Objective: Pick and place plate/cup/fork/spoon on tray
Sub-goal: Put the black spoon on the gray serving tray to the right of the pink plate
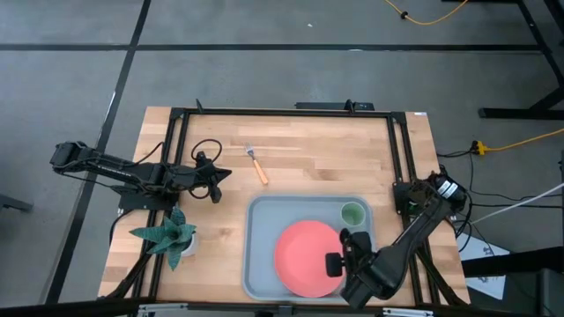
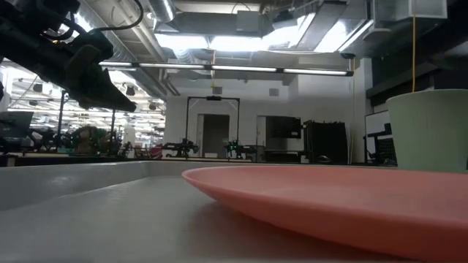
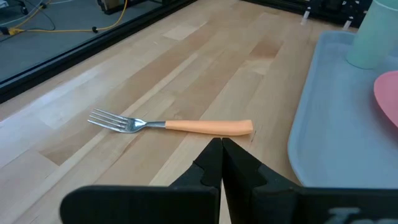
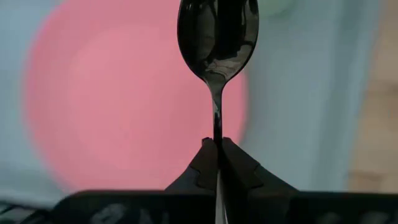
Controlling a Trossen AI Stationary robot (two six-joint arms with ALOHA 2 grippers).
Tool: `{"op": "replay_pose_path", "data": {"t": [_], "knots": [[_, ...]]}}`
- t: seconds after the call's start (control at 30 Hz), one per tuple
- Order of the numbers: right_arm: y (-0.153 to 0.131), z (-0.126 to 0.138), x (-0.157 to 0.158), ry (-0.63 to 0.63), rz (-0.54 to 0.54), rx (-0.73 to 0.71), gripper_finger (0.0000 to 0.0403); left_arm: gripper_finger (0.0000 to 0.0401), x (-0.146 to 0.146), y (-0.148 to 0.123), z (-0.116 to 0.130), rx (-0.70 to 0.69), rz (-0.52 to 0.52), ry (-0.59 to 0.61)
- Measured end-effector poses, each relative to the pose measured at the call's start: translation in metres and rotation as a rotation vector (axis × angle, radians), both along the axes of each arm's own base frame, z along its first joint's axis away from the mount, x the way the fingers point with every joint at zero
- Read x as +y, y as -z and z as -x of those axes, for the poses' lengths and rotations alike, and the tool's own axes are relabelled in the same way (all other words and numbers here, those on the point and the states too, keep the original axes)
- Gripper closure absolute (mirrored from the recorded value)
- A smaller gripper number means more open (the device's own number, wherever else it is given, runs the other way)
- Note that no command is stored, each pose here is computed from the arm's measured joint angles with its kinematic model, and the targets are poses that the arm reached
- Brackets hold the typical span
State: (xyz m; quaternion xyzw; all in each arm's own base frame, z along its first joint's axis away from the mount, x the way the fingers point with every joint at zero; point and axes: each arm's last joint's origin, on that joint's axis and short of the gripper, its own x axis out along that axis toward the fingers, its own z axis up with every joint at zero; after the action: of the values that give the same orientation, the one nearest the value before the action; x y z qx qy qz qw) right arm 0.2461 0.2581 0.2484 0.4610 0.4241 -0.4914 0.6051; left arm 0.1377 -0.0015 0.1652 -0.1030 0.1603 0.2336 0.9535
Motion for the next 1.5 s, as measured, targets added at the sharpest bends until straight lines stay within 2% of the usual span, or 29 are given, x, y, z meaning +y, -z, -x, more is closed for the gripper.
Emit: {"op": "replay_pose_path", "data": {"t": [0.17, 0.43, 0.77, 1.5], "knots": [[0.021, 0.011, -0.001, -0.020, 0.050, 0.049, 0.0399, 0.0401, 0.000, 0.000, 0.000, 0.000, 0.000, 0.000], [0.066, 0.021, 0.000, -0.046, 0.038, 0.019, 0.0399, 0.0401, 0.000, 0.000, 0.000, 0.000, 0.000, 0.000], [0.094, 0.033, -0.014, -0.041, 0.002, 0.016, 0.0399, 0.0401, 0.000, 0.000, 0.000, 0.000, 0.000, 0.000], [0.100, 0.028, -0.022, 0.032, -0.102, 0.127, 0.0392, 0.0401, 0.000, 0.000, 0.000, 0.000, 0.000, 0.001]]}}
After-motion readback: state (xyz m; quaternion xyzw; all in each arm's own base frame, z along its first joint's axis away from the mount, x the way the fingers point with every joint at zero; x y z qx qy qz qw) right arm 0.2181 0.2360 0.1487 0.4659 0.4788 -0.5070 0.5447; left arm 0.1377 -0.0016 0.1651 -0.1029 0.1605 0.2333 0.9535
